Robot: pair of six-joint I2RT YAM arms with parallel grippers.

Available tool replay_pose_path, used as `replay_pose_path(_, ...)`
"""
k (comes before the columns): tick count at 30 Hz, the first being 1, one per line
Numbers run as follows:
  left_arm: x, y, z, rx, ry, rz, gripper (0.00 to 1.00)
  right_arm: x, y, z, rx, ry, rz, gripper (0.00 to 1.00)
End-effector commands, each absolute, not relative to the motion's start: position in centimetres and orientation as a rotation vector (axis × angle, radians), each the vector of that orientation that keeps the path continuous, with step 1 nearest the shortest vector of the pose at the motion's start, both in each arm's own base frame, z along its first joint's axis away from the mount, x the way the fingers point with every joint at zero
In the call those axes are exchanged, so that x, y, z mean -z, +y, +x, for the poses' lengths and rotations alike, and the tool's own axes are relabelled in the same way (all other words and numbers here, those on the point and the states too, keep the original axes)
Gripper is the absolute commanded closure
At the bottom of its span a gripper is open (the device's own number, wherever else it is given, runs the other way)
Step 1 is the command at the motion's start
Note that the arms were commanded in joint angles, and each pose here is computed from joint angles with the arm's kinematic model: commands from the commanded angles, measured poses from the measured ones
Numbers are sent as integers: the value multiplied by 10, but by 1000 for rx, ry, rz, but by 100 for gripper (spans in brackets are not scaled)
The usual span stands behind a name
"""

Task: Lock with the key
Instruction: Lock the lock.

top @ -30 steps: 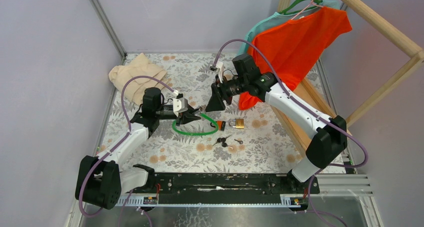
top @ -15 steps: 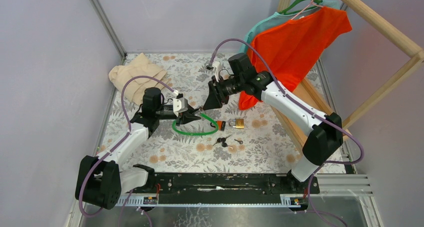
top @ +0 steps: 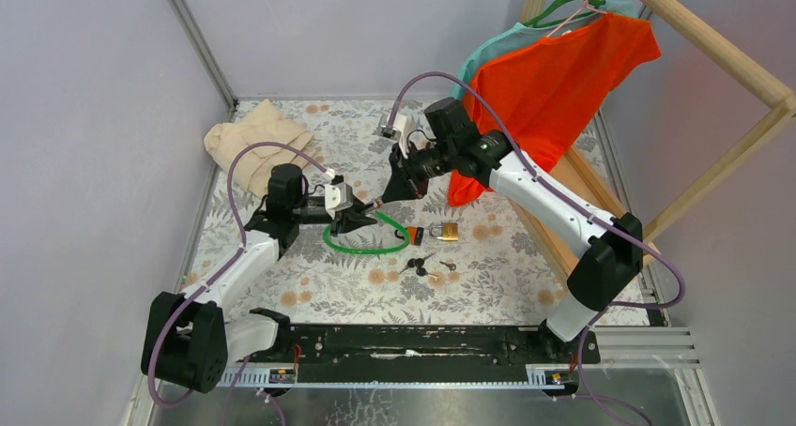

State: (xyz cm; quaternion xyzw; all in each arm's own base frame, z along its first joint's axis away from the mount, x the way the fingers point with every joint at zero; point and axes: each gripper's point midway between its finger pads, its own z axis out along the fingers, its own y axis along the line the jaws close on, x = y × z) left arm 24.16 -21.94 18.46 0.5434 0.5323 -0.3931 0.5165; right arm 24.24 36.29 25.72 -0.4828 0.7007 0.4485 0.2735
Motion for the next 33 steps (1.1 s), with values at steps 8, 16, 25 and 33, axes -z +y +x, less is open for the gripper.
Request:
replay_pose_path(8, -171, -220, 233, 1026, 1373, 1274, 100, -264, 359, 264, -784, 1377, -1716, 90)
replay_pose_path(16, -171, -221, 227, 1072, 1385, 1263, 100, -263, 358, 274, -591, 1190, -1871, 91)
replay_pose_path(25, -171, -221, 225, 1088, 1397, 1254, 100, -262, 357, 270, -576, 1171, -1906, 89)
replay_pose_path(33, -172, -221, 226, 1079, 1396, 1254, 100, -253, 360, 253, -701, 1225, -1891, 71)
